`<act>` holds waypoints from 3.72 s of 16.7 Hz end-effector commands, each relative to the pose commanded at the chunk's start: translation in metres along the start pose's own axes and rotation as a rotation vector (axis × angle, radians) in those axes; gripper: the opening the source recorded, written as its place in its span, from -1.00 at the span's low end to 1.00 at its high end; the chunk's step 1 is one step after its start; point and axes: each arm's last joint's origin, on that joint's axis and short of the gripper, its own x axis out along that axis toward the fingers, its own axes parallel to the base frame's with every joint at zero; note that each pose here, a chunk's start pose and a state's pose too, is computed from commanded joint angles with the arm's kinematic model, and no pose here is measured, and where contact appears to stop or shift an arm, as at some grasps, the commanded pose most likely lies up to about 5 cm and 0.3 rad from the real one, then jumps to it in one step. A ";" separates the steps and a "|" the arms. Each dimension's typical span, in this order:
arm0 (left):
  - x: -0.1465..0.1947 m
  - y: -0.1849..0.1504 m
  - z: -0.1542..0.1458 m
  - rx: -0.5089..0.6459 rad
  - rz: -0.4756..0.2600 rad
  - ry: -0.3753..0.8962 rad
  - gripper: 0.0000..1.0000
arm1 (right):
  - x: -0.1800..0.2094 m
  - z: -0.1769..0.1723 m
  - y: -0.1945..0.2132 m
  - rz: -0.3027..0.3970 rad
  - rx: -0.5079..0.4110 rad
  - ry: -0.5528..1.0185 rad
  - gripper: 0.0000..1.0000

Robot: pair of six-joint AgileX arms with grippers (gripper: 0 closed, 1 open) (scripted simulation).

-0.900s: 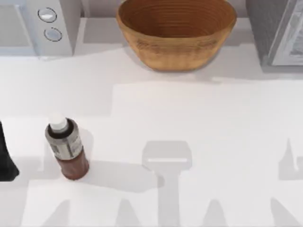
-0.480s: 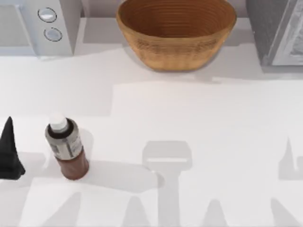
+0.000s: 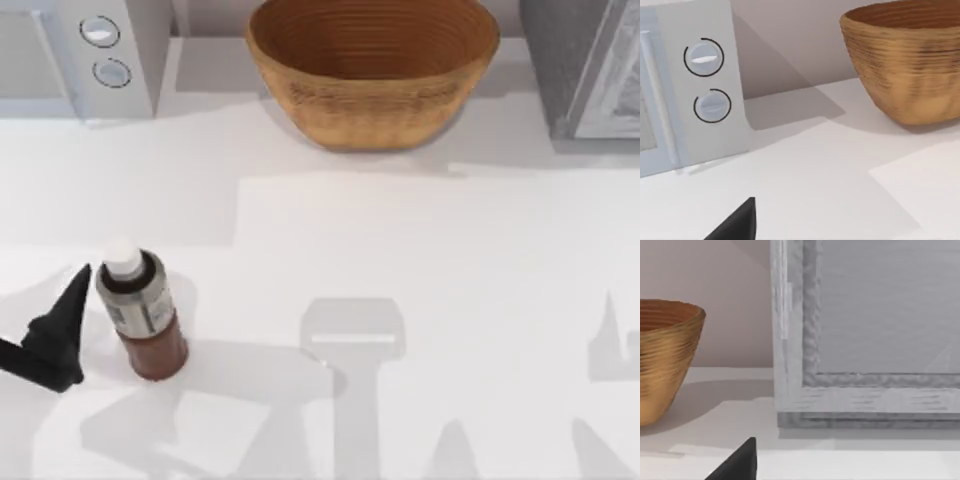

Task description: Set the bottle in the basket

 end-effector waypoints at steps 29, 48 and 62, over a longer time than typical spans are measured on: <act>0.058 -0.009 -0.053 -0.006 -0.416 0.006 1.00 | 0.000 0.000 0.000 0.000 0.000 0.000 1.00; 0.069 -0.018 -0.054 -0.006 -0.416 0.006 -0.81 | 0.000 0.000 0.000 0.000 0.000 0.000 1.00; 0.068 -0.014 -0.057 -0.004 -0.411 0.034 -1.00 | 0.000 0.000 0.000 0.000 0.000 0.000 1.00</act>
